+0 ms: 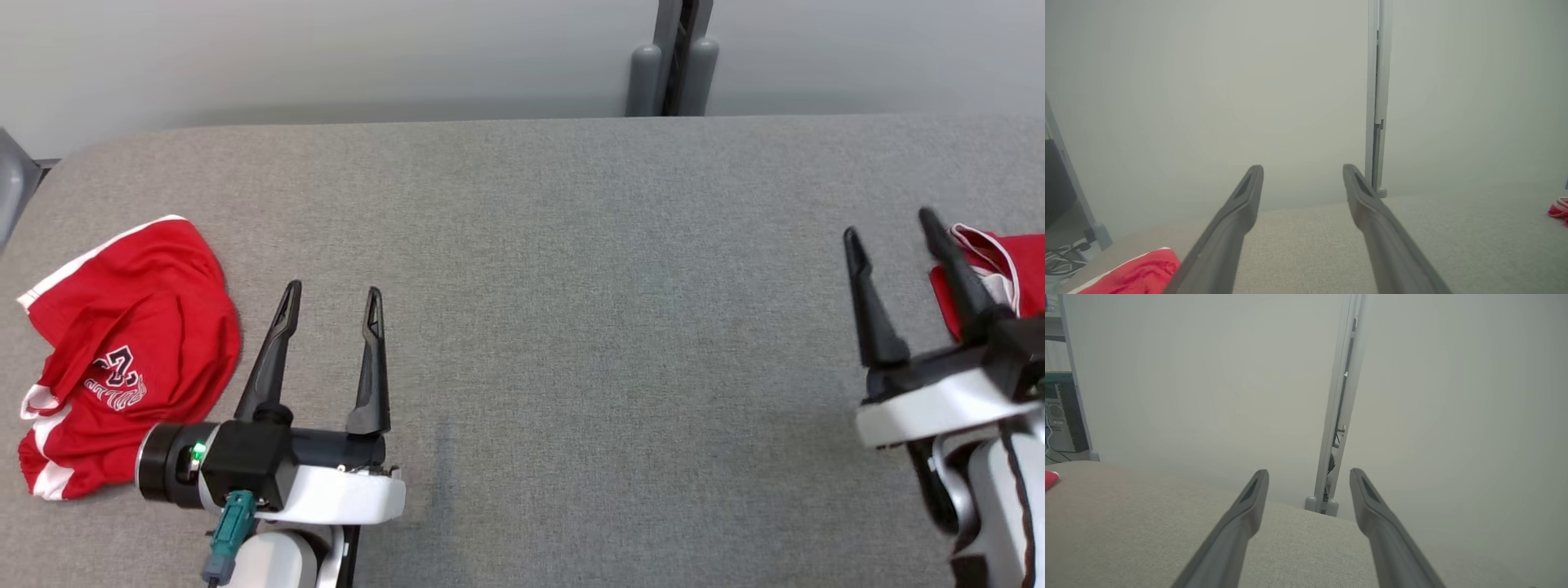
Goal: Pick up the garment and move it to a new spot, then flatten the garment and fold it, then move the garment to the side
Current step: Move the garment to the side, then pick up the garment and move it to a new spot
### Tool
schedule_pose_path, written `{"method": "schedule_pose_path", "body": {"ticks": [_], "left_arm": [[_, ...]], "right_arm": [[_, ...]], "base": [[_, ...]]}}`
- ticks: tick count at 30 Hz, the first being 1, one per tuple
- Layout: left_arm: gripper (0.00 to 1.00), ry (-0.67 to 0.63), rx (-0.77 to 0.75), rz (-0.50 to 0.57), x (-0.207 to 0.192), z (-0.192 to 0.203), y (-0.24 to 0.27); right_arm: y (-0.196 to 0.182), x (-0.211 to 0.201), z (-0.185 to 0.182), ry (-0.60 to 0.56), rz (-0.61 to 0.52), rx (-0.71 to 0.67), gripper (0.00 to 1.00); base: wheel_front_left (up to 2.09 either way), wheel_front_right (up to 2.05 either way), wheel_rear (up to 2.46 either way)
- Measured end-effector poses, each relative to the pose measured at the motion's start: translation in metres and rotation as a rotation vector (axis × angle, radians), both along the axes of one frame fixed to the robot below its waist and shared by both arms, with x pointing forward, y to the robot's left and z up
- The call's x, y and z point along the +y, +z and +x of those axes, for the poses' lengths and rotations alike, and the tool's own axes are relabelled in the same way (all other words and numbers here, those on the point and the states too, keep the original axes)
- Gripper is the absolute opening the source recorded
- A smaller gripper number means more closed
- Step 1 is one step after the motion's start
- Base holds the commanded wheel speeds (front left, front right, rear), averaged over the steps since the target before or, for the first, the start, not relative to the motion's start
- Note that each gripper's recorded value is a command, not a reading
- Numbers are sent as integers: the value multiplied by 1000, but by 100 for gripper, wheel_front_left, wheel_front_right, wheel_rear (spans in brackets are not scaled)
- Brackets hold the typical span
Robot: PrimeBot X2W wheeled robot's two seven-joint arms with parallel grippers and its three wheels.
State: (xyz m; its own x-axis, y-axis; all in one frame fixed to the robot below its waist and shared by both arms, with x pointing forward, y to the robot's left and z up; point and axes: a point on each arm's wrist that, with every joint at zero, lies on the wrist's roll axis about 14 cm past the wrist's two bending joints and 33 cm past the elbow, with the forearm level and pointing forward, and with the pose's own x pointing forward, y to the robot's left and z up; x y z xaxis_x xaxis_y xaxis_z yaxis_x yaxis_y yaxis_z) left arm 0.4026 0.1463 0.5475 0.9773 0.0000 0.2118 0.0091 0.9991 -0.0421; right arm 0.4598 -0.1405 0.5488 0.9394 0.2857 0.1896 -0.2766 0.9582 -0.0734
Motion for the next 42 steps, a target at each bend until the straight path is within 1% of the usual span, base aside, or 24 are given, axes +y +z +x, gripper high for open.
{"method": "schedule_pose_path", "body": {"ticks": [3,6,8,10,13,27,42], "left_arm": [[100,-2,24,-5,0,-6,-7],[100,-10,28,-16,-4,-8,-8],[100,-9,47,-18,-4,-11,-14],[100,-17,63,-18,-7,-13,-19],[100,-22,78,-19,-9,-17,-24],[100,-9,90,-37,-7,-16,-27],[100,-12,100,-40,-8,-14,-30]], "right_arm": [[0,3,-10,-14,50,0,100],[-6,4,-19,-25,52,13,100],[-11,5,-24,-24,24,21,100],[-12,8,-26,-30,44,25,100],[-14,10,-29,-30,42,29,100],[-20,15,-29,-27,51,48,100],[-28,2,-31,-60,69,75,100]], "base": [[0,0,0],[0,0,0],[0,0,0],[0,0,0],[0,0,0],[0,0,0],[0,0,0]]}}
